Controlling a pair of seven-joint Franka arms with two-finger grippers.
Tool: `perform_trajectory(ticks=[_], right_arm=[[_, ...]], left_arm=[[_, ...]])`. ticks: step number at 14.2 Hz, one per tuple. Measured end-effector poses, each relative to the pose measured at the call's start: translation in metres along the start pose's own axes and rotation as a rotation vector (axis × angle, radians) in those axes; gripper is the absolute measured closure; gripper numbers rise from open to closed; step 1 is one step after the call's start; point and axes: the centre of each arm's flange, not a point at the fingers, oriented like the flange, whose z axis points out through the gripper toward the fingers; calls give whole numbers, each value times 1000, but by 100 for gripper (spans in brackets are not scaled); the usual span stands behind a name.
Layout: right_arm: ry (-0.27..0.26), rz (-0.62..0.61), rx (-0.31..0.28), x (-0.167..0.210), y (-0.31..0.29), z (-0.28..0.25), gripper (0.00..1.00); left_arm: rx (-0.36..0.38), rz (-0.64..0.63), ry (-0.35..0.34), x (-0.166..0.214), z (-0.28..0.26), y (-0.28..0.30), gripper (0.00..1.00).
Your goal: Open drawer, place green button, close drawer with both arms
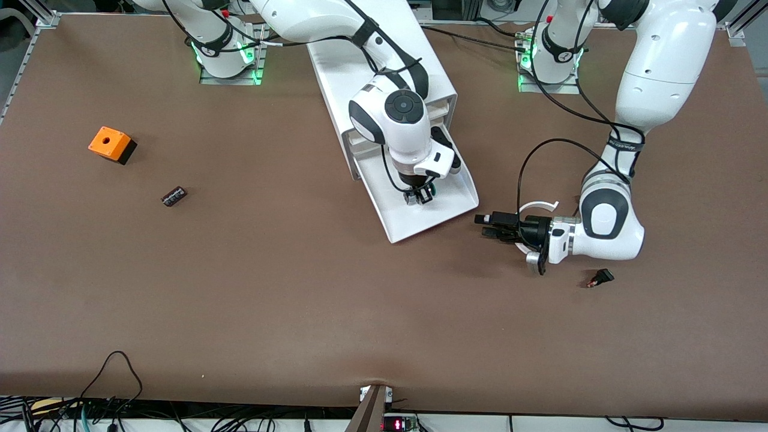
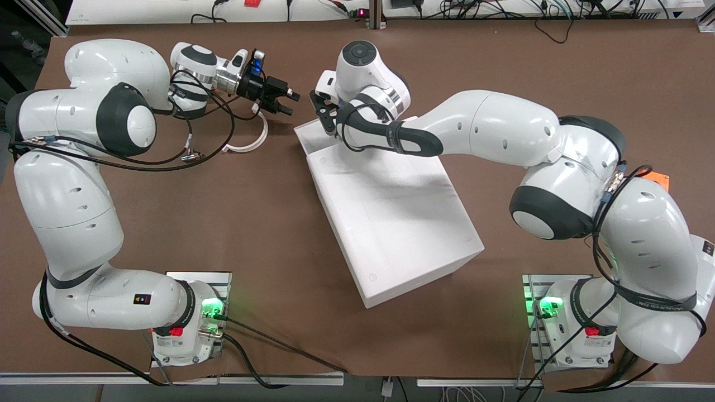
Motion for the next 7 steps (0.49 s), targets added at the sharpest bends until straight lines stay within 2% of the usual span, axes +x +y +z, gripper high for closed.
perform_trajectory(ticks=[7], right_arm=[[-1, 19, 0, 2, -1, 2, 64]], left_arm=[[369, -116, 26, 16, -16, 24, 0]])
